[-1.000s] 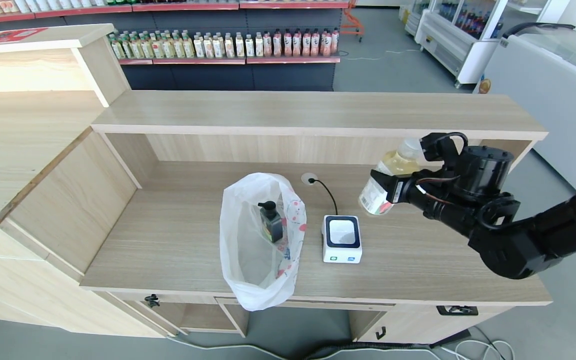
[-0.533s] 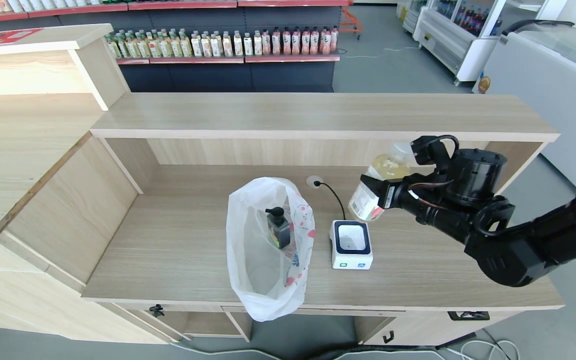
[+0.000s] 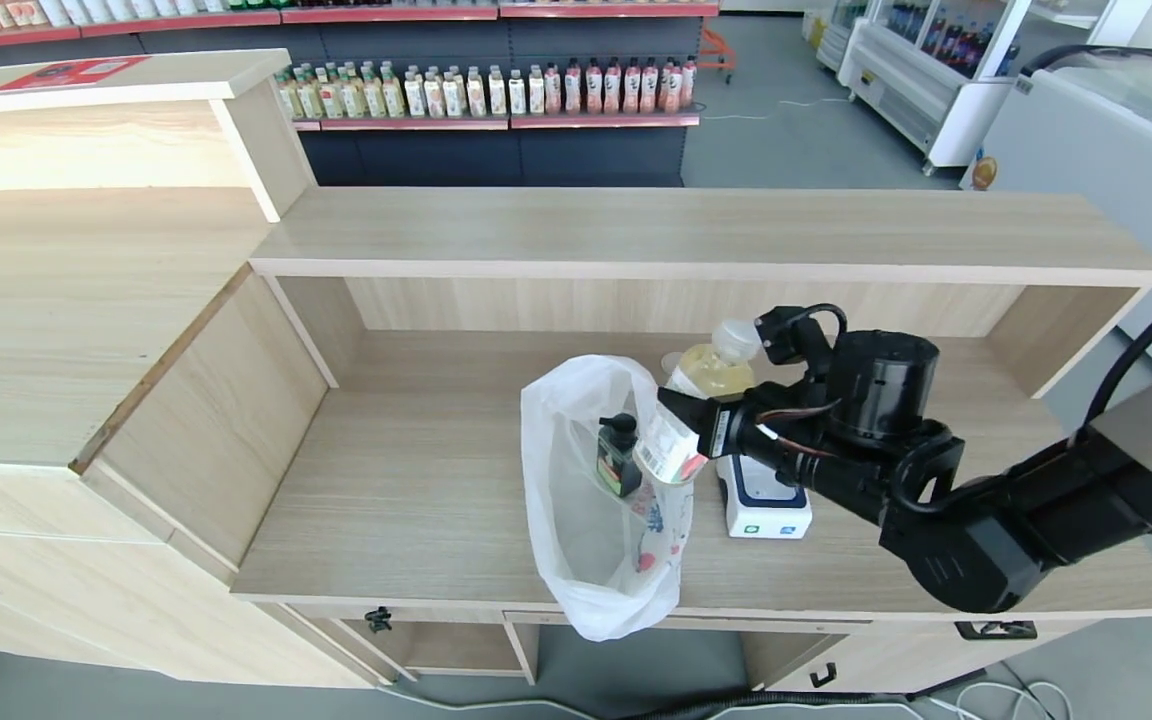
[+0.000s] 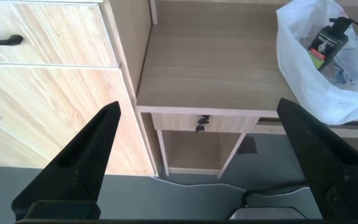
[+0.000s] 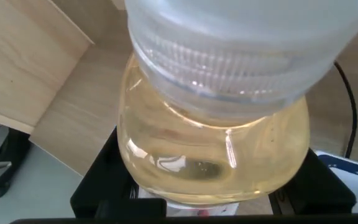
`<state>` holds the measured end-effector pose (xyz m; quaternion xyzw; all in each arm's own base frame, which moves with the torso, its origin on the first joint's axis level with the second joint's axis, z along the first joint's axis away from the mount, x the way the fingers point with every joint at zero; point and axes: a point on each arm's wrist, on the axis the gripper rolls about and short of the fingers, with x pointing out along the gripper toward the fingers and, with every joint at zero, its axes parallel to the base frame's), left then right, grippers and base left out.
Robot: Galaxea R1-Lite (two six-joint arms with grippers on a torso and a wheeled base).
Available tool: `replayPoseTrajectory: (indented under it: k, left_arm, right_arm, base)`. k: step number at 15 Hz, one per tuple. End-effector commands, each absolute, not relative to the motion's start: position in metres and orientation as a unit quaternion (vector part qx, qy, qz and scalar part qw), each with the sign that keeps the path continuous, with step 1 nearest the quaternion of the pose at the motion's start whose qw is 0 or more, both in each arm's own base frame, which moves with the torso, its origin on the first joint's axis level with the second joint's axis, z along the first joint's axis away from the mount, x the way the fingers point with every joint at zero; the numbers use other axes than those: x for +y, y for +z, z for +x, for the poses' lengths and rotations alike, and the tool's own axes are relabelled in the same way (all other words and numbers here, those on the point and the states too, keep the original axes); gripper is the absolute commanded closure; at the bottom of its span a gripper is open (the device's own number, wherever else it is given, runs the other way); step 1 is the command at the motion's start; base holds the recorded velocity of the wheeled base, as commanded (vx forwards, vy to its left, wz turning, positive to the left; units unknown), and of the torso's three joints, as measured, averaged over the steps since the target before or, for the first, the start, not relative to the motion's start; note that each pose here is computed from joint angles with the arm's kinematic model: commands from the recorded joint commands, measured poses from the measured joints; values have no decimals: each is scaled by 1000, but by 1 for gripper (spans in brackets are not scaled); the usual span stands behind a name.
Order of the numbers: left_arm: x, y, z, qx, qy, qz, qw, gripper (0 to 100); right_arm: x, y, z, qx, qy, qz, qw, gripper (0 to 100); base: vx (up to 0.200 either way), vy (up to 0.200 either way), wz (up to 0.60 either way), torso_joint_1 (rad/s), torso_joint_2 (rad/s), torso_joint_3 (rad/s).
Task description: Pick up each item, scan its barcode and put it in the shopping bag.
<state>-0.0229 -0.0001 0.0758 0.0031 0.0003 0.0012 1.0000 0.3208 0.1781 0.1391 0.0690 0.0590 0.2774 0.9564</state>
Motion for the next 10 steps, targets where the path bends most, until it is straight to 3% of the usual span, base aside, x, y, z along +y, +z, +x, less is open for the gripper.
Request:
replayPoseTrajectory:
  k: [1, 5, 10]
  left_arm:
    - [0, 76, -23, 1, 1, 3, 1000, 0]
    - [0, 76, -23, 1, 1, 3, 1000, 0]
    - [0, 76, -23, 1, 1, 3, 1000, 0]
  right_arm:
    - [189, 114, 320, 95, 286, 61, 951, 100]
    - [205, 78, 322, 136, 294, 42, 945, 100]
    - [218, 52, 341, 104, 303, -12, 947, 100]
  base:
    - [0, 0, 0, 0, 0, 0]
    - [0, 0, 0, 0, 0, 0]
    - [0, 0, 0, 0, 0, 0]
